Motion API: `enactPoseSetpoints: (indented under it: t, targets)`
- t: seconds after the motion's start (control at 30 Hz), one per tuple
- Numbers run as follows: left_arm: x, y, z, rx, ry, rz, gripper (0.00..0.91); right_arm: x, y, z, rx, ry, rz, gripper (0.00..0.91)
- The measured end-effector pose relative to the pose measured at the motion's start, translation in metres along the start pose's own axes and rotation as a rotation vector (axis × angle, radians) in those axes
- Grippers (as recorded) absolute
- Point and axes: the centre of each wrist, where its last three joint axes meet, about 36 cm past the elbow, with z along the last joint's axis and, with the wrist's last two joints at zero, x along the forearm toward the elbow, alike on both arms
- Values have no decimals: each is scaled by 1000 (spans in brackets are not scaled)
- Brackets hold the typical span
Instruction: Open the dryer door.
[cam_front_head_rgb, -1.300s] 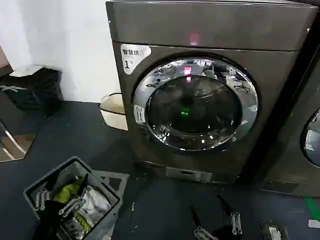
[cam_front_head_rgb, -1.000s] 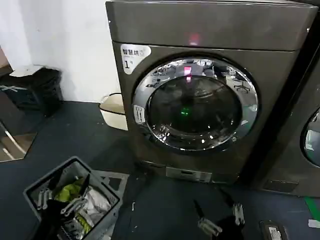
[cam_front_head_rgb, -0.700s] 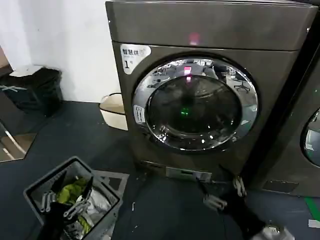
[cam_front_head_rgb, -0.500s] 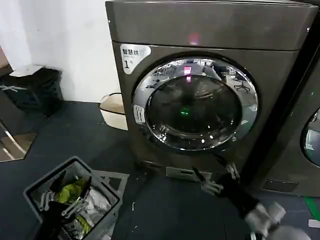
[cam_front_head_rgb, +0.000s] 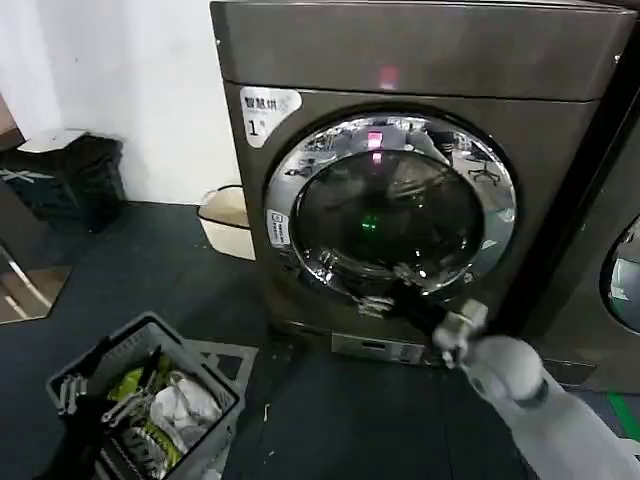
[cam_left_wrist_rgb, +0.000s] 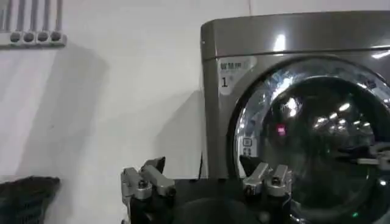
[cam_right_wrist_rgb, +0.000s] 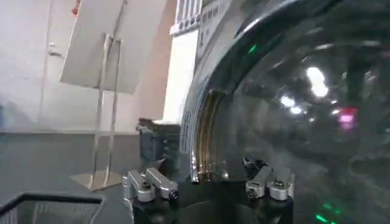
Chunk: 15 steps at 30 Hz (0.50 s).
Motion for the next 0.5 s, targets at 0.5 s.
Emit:
enactPoseSetpoints:
  t: [0.5]
  targets:
    - [0,1,-6,11,74,25,907,-91,5,0,2,26,-74,907]
